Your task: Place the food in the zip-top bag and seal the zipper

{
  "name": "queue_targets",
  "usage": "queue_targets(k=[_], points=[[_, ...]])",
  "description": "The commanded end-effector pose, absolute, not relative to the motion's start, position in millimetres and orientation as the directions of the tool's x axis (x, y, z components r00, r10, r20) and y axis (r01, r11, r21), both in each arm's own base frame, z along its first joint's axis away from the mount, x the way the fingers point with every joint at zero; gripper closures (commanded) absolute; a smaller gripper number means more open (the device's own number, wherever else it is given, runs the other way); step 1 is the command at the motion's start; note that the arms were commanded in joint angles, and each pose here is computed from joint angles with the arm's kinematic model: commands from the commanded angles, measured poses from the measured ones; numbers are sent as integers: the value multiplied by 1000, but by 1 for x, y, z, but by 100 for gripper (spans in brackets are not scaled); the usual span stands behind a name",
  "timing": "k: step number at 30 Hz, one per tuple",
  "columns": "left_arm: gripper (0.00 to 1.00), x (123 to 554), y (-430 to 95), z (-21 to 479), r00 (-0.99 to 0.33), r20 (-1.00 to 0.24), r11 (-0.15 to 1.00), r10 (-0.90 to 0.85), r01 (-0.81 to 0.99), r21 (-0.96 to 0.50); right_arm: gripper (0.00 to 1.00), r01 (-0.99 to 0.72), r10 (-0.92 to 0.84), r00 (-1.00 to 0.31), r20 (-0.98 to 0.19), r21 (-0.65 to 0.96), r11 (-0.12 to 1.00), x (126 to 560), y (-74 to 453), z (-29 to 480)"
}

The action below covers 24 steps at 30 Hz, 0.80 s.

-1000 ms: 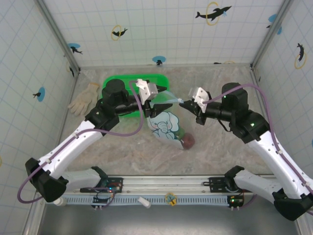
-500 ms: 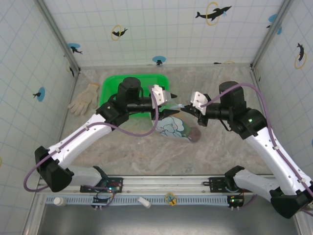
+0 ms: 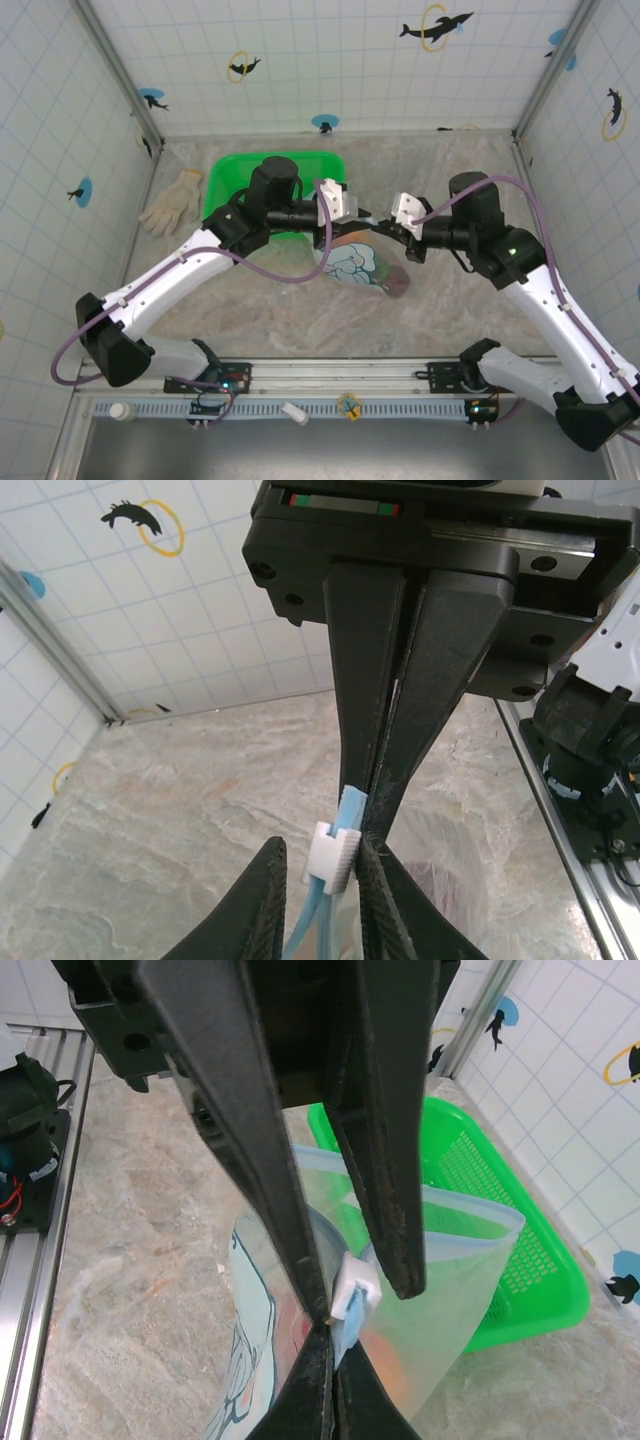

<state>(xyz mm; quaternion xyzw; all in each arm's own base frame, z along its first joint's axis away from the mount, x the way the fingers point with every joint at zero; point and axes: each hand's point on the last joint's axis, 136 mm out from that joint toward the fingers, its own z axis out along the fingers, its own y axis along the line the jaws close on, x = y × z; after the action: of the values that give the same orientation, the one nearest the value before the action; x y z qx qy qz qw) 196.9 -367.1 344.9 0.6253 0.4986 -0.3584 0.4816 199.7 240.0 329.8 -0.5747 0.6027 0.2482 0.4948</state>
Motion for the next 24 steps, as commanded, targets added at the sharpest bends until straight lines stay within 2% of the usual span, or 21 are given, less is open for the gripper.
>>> queue_targets(k=[1, 11, 24], points=[[85, 193, -371, 351, 281, -923, -71, 262, 960, 272, 100, -927, -423, 177, -889, -295, 232, 201, 240, 337], [100, 196, -368, 351, 289, -916, -42, 277, 956, 289, 100, -904, -409, 191, -892, -322, 281, 206, 235, 343], [100, 219, -350, 351, 282, -893, 135, 351, 928, 346, 100, -867, -337, 203, -920, -329, 375, 211, 215, 358]])
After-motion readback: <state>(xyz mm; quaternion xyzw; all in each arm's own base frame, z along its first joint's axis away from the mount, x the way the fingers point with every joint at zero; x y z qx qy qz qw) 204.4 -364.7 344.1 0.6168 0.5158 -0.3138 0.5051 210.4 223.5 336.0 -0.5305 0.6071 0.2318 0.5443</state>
